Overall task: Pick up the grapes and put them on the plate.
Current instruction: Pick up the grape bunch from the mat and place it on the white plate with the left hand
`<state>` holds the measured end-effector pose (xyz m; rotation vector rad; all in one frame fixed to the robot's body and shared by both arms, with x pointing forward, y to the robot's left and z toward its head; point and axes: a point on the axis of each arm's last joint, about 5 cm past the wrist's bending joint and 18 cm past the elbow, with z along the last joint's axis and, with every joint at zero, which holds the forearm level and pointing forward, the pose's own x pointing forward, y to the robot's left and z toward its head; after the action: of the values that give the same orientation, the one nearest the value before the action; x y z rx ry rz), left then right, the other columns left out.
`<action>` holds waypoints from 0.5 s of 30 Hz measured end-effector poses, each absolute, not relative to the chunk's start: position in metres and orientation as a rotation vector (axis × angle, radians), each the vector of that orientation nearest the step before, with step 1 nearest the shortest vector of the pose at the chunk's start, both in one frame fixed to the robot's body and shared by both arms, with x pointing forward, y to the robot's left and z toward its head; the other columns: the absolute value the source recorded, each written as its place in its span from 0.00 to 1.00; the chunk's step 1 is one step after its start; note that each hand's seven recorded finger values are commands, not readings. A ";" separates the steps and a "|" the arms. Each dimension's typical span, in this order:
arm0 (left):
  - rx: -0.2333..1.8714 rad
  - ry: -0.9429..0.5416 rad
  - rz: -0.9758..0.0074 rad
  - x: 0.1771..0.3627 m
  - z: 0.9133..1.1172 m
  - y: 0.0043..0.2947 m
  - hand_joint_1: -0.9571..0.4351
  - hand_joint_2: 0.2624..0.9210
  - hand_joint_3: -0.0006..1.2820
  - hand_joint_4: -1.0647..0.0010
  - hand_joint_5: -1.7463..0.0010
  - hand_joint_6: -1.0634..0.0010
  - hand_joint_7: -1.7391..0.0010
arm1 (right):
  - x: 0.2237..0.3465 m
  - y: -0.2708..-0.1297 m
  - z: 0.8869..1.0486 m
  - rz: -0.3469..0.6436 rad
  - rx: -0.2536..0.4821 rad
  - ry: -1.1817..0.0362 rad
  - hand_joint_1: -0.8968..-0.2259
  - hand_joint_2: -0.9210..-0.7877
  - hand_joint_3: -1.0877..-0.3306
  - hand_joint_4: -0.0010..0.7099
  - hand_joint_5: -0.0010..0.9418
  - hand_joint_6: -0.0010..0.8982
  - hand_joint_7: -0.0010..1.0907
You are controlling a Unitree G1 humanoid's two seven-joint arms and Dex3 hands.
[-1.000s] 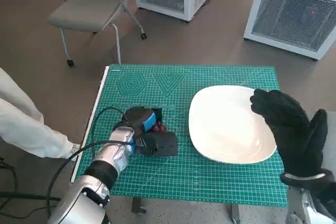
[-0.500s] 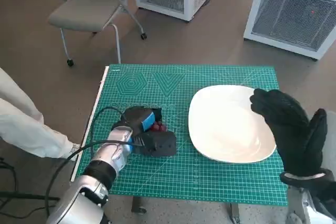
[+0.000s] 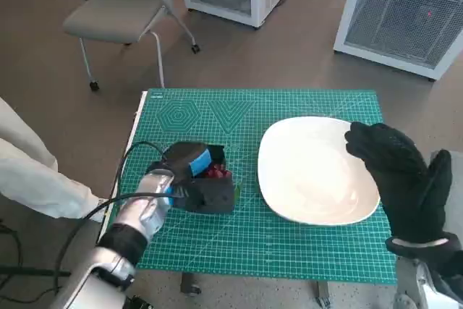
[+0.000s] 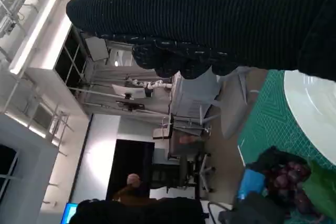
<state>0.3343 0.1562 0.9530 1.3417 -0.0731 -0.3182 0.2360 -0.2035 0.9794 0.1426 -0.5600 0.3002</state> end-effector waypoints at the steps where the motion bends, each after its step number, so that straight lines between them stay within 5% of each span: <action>1: 1.338 -0.089 -0.311 0.334 0.956 0.157 0.69 0.99 0.06 0.36 0.26 0.38 0.41 | 0.236 -0.203 0.979 0.300 0.143 -0.560 0.82 0.00 0.61 0.52 0.96 0.20 0.97; 15: 1.233 -0.267 -0.243 0.321 0.998 0.164 0.69 1.00 0.03 0.33 0.35 0.36 0.36 | 0.238 -0.203 0.979 0.300 0.146 -0.565 0.82 0.00 0.61 0.52 0.96 0.20 0.97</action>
<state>0.3212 0.1638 0.9976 1.2326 -0.2670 -0.2433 0.2384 -0.2026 0.9790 0.1458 -0.5646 0.2996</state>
